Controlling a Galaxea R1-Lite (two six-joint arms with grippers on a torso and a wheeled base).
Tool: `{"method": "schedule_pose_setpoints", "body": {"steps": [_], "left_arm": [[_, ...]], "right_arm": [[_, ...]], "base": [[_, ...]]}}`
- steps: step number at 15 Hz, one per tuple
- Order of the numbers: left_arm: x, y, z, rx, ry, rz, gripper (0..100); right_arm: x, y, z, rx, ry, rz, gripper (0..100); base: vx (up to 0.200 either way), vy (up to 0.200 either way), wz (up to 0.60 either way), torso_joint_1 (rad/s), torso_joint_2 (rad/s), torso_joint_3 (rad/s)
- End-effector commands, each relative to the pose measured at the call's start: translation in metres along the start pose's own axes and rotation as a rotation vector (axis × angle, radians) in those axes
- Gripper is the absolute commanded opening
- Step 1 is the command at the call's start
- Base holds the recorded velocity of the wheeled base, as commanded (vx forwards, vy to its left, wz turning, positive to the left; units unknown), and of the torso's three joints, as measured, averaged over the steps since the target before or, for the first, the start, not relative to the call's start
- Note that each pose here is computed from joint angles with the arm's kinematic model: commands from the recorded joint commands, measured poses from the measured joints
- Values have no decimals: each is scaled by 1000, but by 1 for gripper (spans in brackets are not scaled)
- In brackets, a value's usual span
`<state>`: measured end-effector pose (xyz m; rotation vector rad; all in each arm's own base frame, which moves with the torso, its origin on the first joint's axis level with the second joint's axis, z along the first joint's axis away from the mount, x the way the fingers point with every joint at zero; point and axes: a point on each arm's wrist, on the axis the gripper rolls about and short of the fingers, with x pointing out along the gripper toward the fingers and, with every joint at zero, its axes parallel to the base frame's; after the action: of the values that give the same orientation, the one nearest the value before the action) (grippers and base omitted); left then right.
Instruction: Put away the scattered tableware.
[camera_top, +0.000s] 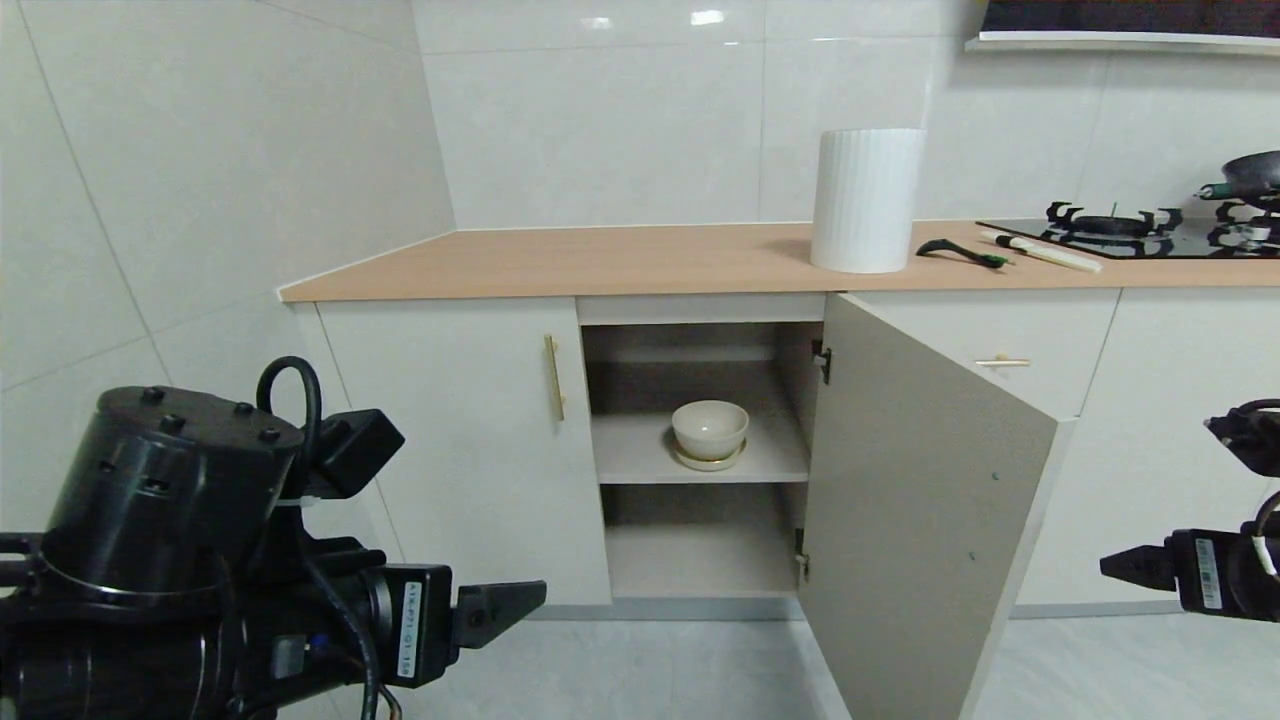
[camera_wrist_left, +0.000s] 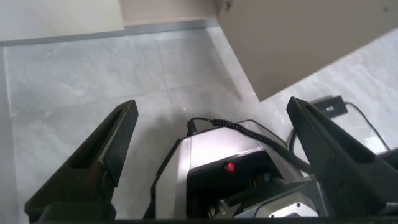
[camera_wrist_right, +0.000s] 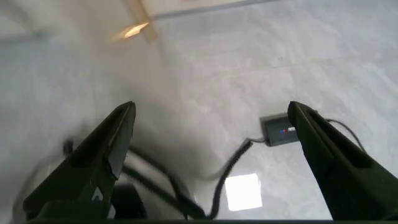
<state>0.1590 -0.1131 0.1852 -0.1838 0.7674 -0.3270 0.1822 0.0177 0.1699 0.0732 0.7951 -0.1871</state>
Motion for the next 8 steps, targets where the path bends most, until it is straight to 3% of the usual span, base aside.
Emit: {"method": "schedule_pose_setpoints", "body": {"steps": [1,5,8], "left_arm": [[0,0,0,-1,0,0,100],[-1,0,1,-1,-4,-2,100],[-1,0,1,-3,-6,-2,100]], "right_arm": [[19,-5,7,41,13,-37,100],[62,-7,20,191,-23,-62,100],[83,-4,19,206,-5,-67,100]], "base": [[0,0,0,0,0,0],[0,0,0,0,0,0],[0,0,0,0,0,0]]}}
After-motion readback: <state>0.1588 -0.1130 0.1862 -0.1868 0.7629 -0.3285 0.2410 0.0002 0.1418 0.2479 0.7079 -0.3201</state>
